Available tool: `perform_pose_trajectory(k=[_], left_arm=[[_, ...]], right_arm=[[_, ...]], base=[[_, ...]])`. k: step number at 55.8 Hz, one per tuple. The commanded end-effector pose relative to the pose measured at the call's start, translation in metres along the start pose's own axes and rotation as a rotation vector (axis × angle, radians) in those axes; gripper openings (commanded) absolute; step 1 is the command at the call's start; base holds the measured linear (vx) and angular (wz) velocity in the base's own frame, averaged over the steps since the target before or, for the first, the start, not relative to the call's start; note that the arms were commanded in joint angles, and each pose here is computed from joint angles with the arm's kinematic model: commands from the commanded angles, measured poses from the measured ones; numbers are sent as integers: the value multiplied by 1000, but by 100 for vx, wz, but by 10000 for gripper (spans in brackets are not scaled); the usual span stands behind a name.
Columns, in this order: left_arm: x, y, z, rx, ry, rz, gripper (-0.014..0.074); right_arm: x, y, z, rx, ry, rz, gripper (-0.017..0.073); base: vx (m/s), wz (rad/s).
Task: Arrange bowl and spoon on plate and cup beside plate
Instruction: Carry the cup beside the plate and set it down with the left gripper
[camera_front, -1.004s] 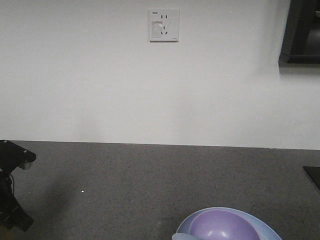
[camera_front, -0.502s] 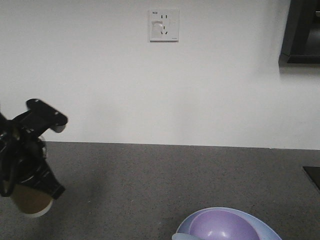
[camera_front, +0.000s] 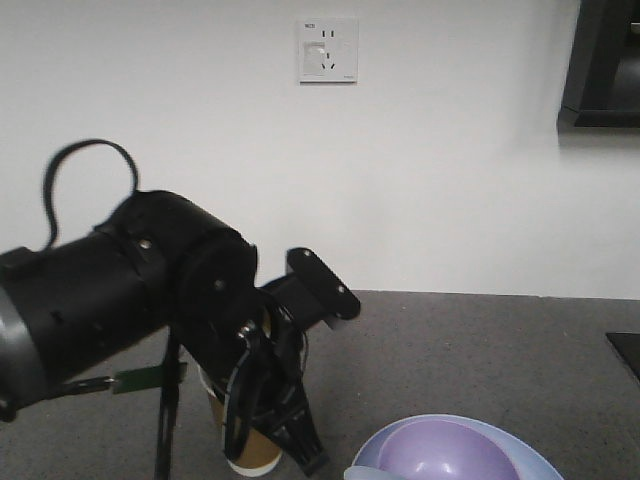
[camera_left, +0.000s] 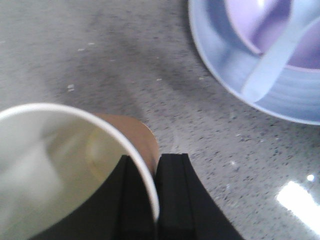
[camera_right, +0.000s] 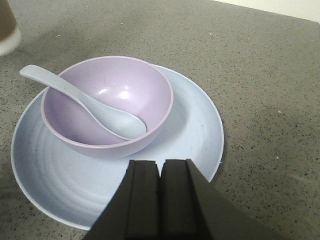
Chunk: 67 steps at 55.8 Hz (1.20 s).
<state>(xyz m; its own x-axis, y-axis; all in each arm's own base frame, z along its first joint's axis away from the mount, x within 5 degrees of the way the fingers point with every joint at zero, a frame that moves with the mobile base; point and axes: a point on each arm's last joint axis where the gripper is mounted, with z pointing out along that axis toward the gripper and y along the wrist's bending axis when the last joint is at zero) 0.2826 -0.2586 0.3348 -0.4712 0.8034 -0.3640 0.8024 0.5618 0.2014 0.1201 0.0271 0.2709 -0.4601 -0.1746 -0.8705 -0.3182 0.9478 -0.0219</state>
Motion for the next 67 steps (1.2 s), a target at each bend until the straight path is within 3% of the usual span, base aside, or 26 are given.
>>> perform_pose_trajectory(k=[1, 11, 51, 59, 67], left_arm=[[-11, -5, -19, -20, -106, 11, -3], [-18, -16, -12, -7, -126, 37, -3], [-22, -24, 4, 58, -115, 12, 7], [-22, -24, 5, 60, -115, 12, 50], [-22, -24, 5, 61, -109, 13, 165]], right_arm=[[-13, -3, -4, 29, -77, 7, -8], [-13, -3, -4, 29, -77, 7, -8], [-13, -3, -4, 32, -80, 5, -8], [-13, -3, -4, 34, -83, 5, -8], [-13, -3, -4, 32, -81, 5, -8]], base=[[0, 0], [0, 0], [0, 0], [0, 0], [0, 0]])
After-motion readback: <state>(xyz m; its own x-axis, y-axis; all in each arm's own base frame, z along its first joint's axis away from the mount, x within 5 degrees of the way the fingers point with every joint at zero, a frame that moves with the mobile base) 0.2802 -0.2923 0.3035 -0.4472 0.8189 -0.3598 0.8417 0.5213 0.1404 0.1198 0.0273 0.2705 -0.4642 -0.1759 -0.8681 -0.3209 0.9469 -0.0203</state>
